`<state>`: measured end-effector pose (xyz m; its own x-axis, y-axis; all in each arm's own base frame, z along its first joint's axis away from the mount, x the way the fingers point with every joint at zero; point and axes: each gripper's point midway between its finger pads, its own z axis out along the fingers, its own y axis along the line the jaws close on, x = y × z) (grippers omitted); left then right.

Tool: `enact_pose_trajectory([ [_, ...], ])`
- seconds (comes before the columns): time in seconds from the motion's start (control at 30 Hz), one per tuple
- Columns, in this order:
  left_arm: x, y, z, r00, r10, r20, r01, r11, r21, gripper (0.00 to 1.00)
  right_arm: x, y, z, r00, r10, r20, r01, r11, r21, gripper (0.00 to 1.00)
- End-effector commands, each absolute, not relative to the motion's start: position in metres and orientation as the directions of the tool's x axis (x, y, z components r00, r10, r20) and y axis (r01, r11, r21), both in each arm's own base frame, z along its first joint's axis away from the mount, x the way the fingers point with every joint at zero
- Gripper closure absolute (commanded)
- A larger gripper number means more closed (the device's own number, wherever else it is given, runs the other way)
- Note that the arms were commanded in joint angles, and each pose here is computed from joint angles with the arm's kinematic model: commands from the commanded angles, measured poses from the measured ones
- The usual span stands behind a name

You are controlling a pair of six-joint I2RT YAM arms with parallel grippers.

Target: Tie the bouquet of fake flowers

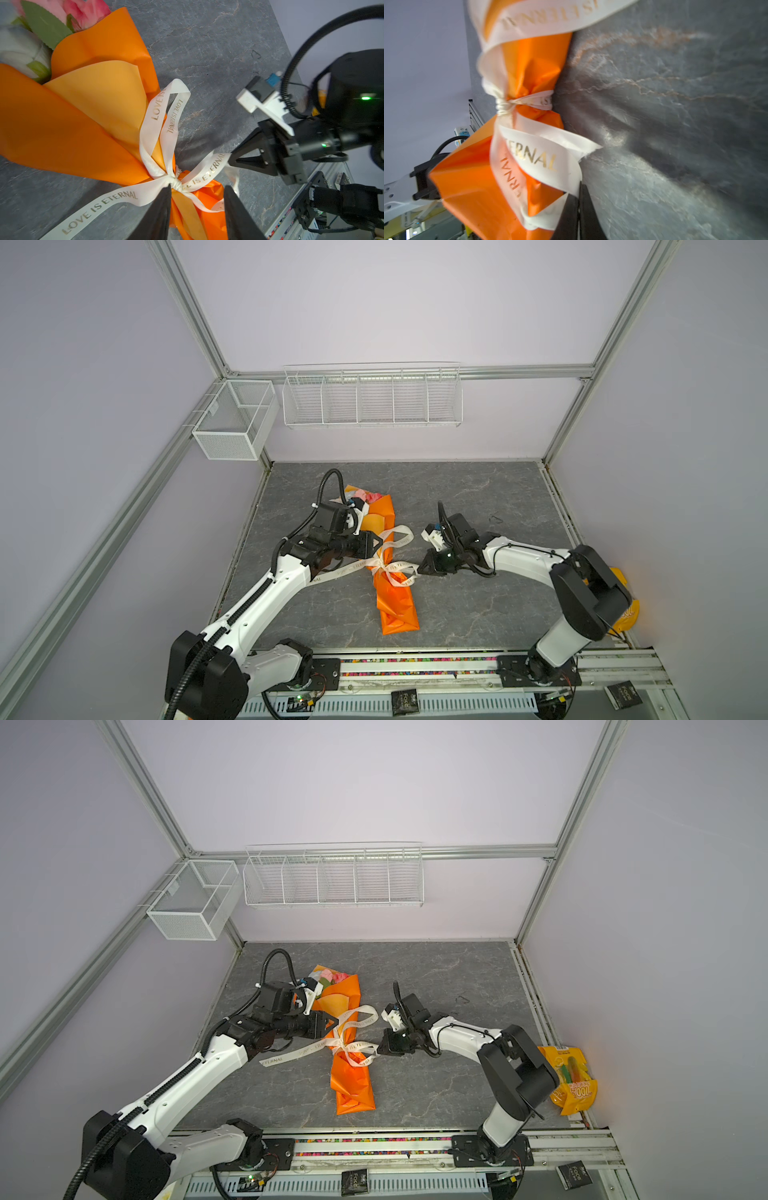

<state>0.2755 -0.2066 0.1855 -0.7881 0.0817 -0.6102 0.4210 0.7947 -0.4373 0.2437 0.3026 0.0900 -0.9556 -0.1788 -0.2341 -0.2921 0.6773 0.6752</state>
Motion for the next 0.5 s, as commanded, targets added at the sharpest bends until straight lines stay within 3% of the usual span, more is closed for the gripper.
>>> enact_pose_trajectory([
  [0.0,0.281,-0.194,0.186,-0.782,0.041,-0.622,0.363,0.841,-0.4,0.58,0.238,0.318,0.153,-0.898,-0.223,-0.38,-0.434,0.59,0.681,0.93],
  [0.2,0.291,-0.184,0.184,-0.783,-0.038,-0.62,0.277,0.872,-0.403,0.57,0.189,0.362,0.163,-0.823,-0.463,-0.329,-0.549,0.496,0.673,0.88],
  [0.27,0.293,-0.181,0.183,-0.785,-0.058,-0.616,0.253,0.878,-0.406,0.56,0.174,0.373,0.158,-0.794,-0.524,-0.31,-0.577,0.485,0.658,0.81],
  [0.47,0.295,-0.186,0.179,-0.797,-0.079,-0.598,0.249,0.86,-0.446,0.56,0.147,0.377,0.155,-0.704,-0.648,-0.29,-0.66,0.447,0.604,0.74],
])
